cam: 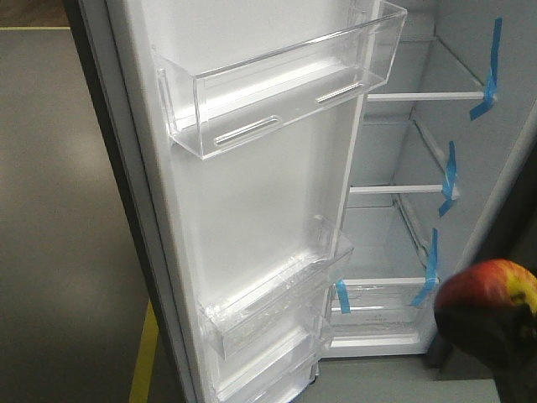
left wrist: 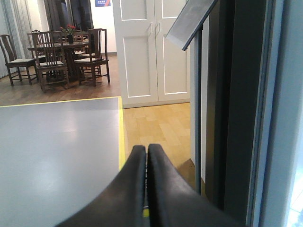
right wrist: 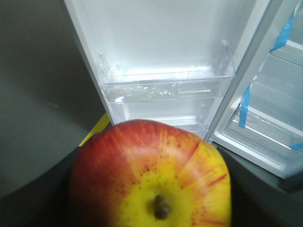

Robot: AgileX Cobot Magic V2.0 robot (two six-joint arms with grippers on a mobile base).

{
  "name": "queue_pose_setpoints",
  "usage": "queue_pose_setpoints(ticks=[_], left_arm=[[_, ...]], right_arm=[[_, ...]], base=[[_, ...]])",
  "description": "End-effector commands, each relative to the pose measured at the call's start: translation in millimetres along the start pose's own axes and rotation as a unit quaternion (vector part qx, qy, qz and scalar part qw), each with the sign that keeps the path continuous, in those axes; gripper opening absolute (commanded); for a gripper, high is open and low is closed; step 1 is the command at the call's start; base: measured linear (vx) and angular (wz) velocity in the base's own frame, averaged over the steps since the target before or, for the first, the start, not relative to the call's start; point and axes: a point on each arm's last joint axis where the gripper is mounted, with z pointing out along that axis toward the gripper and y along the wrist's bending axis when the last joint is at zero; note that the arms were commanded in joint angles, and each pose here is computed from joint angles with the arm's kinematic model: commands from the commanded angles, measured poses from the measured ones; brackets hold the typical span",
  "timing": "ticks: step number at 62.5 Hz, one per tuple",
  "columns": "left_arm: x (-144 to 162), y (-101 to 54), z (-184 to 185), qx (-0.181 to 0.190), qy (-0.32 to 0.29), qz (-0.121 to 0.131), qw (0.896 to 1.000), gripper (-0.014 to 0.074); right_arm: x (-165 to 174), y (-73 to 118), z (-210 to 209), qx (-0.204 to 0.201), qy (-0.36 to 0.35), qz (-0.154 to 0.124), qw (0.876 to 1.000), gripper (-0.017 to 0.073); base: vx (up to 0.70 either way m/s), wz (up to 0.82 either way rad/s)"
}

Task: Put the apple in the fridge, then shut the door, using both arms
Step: 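Raise the right gripper with the apple over the upper clear door bin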

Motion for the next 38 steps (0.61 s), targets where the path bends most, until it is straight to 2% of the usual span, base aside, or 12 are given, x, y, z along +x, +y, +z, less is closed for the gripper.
queue_pose_setpoints(ticks=[1, 16, 28, 38], left_arm=[[-0.2, -0.3, -0.5, 0.002, -0.033, -0.005, 0.999, -0.0006], [-0.2, -0.3, -0.5, 0.002, -0.033, -0.005, 0.999, -0.0006], [-0.2, -0.3, -0.5, 0.002, -0.033, -0.005, 0.999, -0.0006], [-0.2, -0.3, -0.5, 0.002, -0.033, -0.005, 0.999, -0.0006]], right_arm=[[-44.1, -5.5, -0.8, 0.013, -0.071, -0.009, 0.997, 0.0356], [-127.1, -14.9, 2.3, 0.020, -0.128, -0.015, 0.991, 0.0356], [-180.6, -19.7, -1.9, 0.024, -0.177, -0.023, 0.984, 0.0356], [-217.4, -24.3, 2.4, 0.032, -0.210, -0.044, 0.976, 0.0356]], base=[[0.00, 0.00], [0.00, 0.00], [0.00, 0.00], [0.00, 0.00]])
